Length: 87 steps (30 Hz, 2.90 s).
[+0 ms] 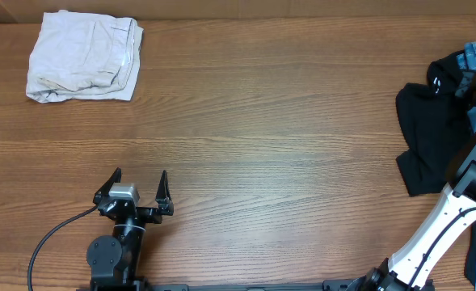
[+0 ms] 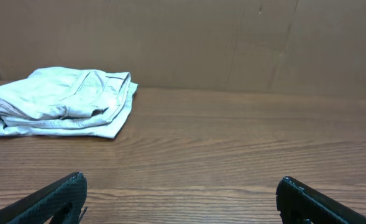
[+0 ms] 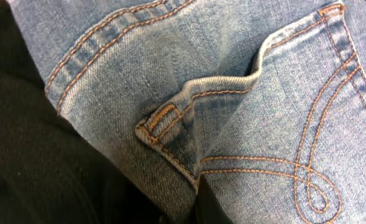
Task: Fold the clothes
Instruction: 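Close the right gripper on the jeans waistband and lift, then drag the jeans leftward and lay them flat across the table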
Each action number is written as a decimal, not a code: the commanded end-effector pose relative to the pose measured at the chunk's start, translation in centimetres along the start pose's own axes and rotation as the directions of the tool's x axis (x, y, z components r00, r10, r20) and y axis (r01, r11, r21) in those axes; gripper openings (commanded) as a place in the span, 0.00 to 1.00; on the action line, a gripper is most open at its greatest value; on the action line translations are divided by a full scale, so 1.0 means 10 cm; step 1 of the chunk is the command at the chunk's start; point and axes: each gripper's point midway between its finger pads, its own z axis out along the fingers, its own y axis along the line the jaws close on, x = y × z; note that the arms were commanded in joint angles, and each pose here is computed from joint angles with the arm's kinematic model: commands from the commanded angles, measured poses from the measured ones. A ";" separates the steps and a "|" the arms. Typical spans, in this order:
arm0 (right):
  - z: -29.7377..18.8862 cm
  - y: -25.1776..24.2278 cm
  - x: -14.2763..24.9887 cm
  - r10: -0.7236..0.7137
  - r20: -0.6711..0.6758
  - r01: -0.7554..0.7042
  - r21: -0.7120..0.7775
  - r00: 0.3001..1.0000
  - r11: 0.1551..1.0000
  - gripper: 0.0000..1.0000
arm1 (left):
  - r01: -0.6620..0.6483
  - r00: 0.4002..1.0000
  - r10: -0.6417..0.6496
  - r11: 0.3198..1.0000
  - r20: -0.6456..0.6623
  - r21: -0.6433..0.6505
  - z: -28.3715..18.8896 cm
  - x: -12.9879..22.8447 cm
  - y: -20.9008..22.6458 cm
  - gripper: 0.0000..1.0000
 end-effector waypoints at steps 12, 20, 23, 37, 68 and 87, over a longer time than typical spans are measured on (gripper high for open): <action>-0.58 -0.31 -0.57 0.159 0.143 -0.165 0.031 0.977 0.986 0.04 | -0.015 1.000 0.016 1.000 0.003 -0.012 0.00 0.00 0.03 1.00; -1.24 -0.25 -0.97 0.211 0.243 -0.200 -0.070 0.947 0.977 0.04 | -0.015 1.000 0.016 1.000 0.003 -0.012 0.00 0.00 0.03 1.00; -1.44 -0.10 -1.03 0.253 0.239 -0.220 -0.159 0.937 0.963 0.04 | -0.015 1.000 0.016 1.000 0.003 -0.012 0.00 0.00 0.03 1.00; -2.93 -0.20 -1.42 0.430 0.388 -0.363 -0.237 0.815 0.901 0.04 | -0.015 1.000 0.016 1.000 0.003 -0.012 0.00 0.00 0.03 1.00; -5.75 4.12 0.80 -0.044 0.095 0.104 -0.932 0.995 0.348 0.04 | -0.015 1.000 0.016 1.000 0.003 -0.012 0.00 0.00 0.03 1.00; -6.73 5.10 2.47 -0.278 0.191 0.218 -0.973 0.941 0.073 0.33 | -0.015 1.000 0.016 1.000 0.003 -0.012 0.00 0.00 0.03 1.00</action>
